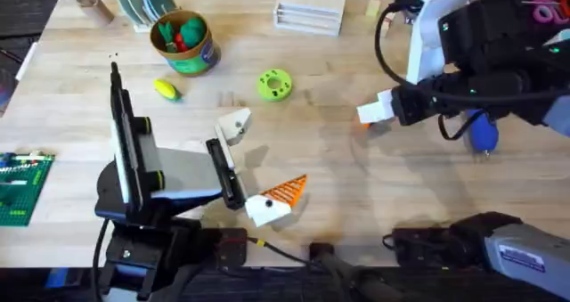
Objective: Pick up the gripper from the table and insert it into the empty holder that is missing its gripper. Then pick up a screw, insert it into the mounting hole, and use the screwdriver to tighten it. Finally, clean up the table by picking up the vegetable and placing it into the bucket.
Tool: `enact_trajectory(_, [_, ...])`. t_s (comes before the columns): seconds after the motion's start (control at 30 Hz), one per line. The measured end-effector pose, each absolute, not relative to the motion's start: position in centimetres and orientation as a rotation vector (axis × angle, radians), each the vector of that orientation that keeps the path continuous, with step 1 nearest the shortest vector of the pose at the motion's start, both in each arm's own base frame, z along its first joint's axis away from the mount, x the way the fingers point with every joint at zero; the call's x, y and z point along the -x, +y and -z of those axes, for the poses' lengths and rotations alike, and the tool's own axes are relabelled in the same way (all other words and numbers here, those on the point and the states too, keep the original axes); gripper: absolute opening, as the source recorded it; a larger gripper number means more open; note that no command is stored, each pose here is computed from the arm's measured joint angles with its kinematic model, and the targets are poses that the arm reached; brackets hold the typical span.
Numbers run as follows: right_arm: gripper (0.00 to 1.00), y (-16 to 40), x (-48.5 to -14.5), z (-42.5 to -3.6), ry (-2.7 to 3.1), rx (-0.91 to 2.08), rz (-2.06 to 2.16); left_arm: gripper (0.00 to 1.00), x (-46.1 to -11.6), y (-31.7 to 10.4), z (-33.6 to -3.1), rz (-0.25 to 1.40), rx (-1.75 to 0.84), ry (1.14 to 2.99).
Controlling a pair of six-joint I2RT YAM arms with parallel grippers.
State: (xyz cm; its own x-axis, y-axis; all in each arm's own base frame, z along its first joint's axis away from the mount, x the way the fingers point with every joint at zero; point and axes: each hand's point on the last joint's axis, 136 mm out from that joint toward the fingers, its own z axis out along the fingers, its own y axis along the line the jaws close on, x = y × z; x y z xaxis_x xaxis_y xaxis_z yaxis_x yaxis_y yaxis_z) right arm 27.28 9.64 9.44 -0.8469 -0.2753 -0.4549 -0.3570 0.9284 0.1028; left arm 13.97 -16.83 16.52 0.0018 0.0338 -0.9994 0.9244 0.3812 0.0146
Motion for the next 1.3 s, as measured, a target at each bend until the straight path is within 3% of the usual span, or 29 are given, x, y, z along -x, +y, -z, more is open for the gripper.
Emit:
enact_trajectory(0.23, [0.674,9.6,-27.3,-8.7,2.667,0.459,-0.253,0.993,-14.0,-16.8,-16.5,0.894,-0.943,1.387])
enact_trajectory(0.6, [0.464,9.7,-27.6,-8.9,2.655,0.458,-0.254,0.993,-14.0,-16.8,-16.5,0.894,-0.943,1.387])
enact_trajectory(0.83, [0.231,9.8,-27.9,-9.1,2.636,0.457,-0.254,0.993,-14.0,-16.8,-16.5,0.894,-0.943,1.387])
enact_trajectory(0.97, [0.04,9.8,-28.0,-9.1,2.635,0.457,-0.255,0.993,-14.0,-16.8,-16.5,0.894,-0.943,1.387])
enact_trajectory(1.3, [0.016,9.8,-27.8,-9.7,2.623,0.456,-0.255,0.993,-14.0,-16.8,-16.5,0.895,-0.943,1.387])
